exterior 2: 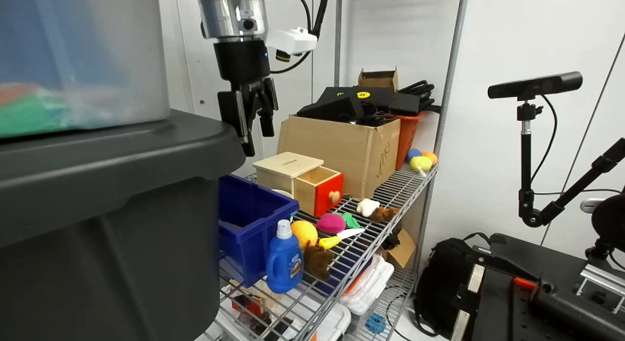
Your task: Put the brown plush toy in the blue storage container
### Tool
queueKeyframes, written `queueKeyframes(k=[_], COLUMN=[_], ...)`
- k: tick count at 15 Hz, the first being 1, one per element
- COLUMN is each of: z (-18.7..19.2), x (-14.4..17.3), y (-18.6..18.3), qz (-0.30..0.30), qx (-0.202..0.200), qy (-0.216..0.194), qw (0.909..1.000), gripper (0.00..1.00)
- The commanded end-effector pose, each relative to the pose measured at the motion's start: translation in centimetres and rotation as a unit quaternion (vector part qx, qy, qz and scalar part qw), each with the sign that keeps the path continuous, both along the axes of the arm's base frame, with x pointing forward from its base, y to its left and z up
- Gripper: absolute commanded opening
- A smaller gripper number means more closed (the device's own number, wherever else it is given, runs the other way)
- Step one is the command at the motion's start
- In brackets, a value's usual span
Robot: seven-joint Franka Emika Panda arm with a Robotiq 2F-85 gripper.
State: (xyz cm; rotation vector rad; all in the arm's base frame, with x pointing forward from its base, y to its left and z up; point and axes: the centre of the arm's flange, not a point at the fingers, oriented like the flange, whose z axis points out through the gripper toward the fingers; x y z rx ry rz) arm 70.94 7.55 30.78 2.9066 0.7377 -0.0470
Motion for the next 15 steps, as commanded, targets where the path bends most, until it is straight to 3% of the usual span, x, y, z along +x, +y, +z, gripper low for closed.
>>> queueKeyframes(k=[1,15], z=[-0.3,-1.9], x=[0.4,-1.7], y=[1.7,0.5], qz=[0.011,-0.002], qx=[-0.011,-0.012], qy=[0.004,0.017], qw=[0.9999,0.9998], gripper=[1.0,1.0])
